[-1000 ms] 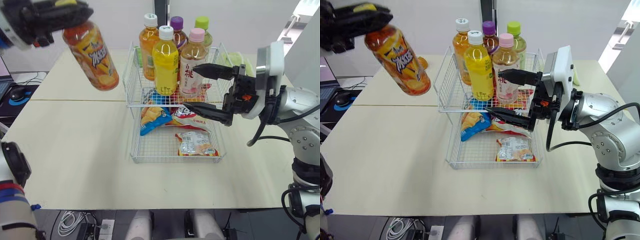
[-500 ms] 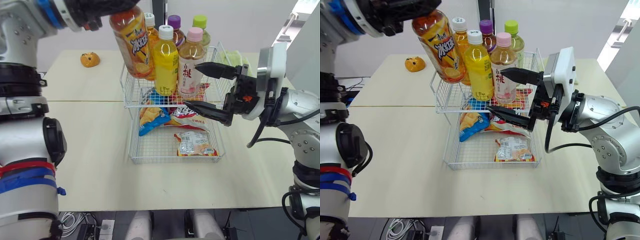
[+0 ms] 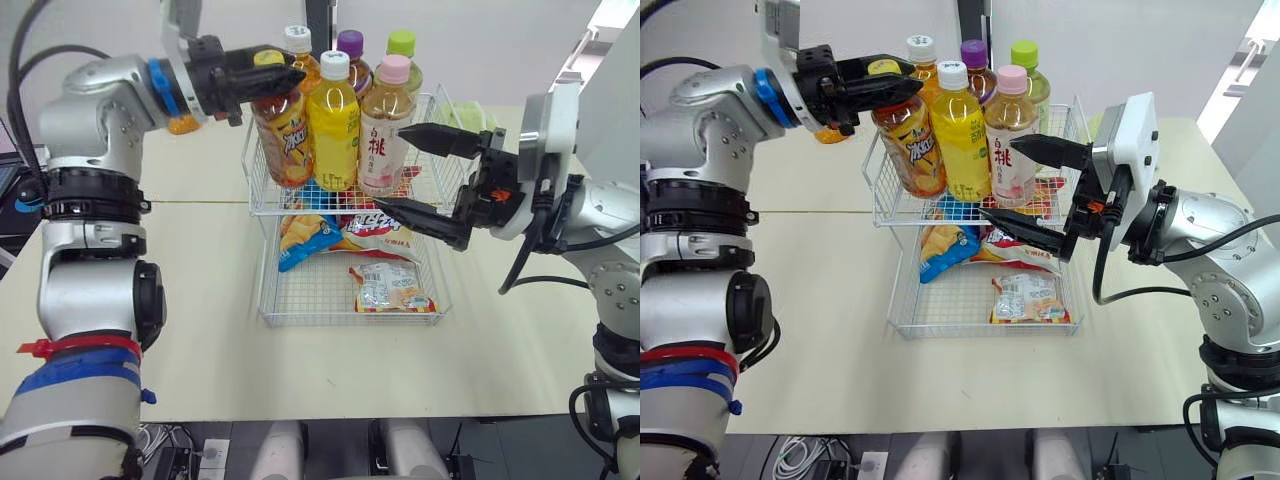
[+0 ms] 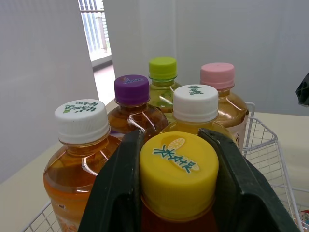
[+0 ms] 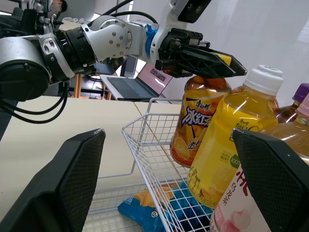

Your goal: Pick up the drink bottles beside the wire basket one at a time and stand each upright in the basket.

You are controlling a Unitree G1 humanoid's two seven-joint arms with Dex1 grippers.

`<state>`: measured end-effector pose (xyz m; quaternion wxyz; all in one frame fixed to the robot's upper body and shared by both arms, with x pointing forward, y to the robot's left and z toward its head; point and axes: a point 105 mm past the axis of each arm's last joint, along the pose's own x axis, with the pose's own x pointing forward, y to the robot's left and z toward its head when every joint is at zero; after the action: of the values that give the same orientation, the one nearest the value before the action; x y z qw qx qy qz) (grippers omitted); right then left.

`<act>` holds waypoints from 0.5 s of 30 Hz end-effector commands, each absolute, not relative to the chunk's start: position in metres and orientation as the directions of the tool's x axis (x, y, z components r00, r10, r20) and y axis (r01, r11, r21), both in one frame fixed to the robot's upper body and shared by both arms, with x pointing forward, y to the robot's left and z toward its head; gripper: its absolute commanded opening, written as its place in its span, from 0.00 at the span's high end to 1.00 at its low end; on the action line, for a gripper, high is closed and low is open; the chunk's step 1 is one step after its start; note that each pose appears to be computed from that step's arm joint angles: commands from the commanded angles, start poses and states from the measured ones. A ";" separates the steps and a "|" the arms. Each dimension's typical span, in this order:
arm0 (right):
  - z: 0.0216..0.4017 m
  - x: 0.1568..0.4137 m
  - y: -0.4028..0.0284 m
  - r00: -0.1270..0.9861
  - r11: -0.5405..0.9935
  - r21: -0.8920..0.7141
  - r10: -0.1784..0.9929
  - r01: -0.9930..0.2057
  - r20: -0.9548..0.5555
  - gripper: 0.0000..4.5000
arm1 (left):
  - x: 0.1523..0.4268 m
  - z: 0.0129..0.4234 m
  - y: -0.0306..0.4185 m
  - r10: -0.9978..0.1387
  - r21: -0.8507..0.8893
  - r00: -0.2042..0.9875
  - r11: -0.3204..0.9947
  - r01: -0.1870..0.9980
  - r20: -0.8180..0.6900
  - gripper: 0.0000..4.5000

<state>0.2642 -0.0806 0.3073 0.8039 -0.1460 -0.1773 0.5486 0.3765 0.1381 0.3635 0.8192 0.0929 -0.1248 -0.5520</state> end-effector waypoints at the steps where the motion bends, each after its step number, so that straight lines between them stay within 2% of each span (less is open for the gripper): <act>1: 0.320 0.255 -0.081 0.319 0.352 -0.474 0.935 -0.807 0.152 0.00 | 0.372 0.369 0.137 -0.932 0.337 0.343 0.363 0.869 0.119 0.70; 7: 0.320 0.255 -0.080 0.316 0.350 -0.474 0.936 -0.808 0.153 0.00 | 0.375 0.362 0.137 -0.933 0.347 0.347 0.360 0.866 0.101 0.70; 8: 0.320 0.255 -0.080 0.315 0.350 -0.474 0.937 -0.808 0.153 0.00 | 0.375 0.362 0.136 -0.933 0.345 0.345 0.360 0.867 0.105 0.54; 9: 0.320 0.255 -0.080 0.315 0.349 -0.474 0.937 -0.809 0.153 0.00 | 0.374 0.364 0.136 -0.933 0.344 0.343 0.359 0.867 0.110 0.49; 15: 0.319 0.256 -0.080 0.308 0.345 -0.473 0.938 -0.811 0.157 0.00 | 0.369 0.373 0.140 -0.931 0.352 0.336 0.365 0.862 0.142 0.03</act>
<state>0.2633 -0.0798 0.3070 0.8026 -0.1449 -0.1756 0.5514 0.3769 0.1357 0.3558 0.8132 0.0985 -0.1279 -0.5592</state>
